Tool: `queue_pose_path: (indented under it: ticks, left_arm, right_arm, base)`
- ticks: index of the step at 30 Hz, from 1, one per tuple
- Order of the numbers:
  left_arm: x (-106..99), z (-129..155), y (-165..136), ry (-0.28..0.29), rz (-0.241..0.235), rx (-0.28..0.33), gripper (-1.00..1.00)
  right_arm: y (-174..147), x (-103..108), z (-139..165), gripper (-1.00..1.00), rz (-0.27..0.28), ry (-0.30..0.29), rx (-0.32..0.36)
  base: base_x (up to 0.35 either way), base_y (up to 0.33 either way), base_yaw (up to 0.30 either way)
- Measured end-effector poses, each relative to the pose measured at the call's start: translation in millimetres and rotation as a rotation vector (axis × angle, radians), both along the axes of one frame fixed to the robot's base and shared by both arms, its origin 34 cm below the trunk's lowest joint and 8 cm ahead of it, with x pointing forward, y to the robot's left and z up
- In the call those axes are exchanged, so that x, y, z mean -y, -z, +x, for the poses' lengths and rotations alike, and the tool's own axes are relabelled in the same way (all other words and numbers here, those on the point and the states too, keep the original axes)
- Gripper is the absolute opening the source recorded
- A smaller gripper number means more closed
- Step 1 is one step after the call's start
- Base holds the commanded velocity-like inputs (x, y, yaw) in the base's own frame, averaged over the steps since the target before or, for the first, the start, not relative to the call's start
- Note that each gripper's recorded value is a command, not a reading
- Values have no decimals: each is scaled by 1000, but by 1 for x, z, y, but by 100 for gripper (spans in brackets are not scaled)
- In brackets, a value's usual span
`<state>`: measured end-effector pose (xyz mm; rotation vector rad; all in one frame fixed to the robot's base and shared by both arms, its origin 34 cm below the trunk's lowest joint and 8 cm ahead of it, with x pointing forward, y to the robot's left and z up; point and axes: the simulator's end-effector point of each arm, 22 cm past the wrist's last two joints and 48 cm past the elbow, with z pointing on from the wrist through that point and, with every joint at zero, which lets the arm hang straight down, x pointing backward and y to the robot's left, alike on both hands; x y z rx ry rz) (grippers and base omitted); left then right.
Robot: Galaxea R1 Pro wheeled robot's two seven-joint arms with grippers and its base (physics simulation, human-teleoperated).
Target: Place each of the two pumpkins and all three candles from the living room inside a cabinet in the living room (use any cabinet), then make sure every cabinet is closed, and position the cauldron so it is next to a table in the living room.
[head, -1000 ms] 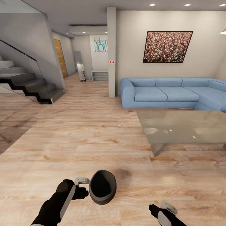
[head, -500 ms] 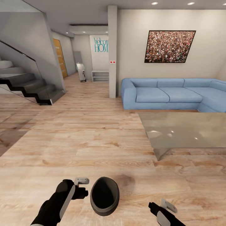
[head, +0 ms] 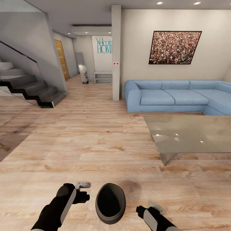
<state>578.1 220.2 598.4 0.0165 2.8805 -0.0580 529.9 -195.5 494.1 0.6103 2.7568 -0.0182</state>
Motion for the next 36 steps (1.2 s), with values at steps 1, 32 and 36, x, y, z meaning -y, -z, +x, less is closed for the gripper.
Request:
queue_pose_path:
  ticks: [1, 32, 36]
  left_arm:
    - [0, 0, 0, -1, 0, 0, 100]
    - [-6, 36, -4, -93, 15, 169, 100]
    - [-6, 36, -4, -96, 15, 168, 100]
  right_arm:
    - [-5, -9, 6, 100, 1, -12, -16]
    - [-81, -38, 92, 100, -130, -247, -45]
    - [-81, -41, 93, 100, -123, -258, -40]
  base:
    - [3, 5, 0]
    - [46, 0, 0]
    - [241, 0, 0]
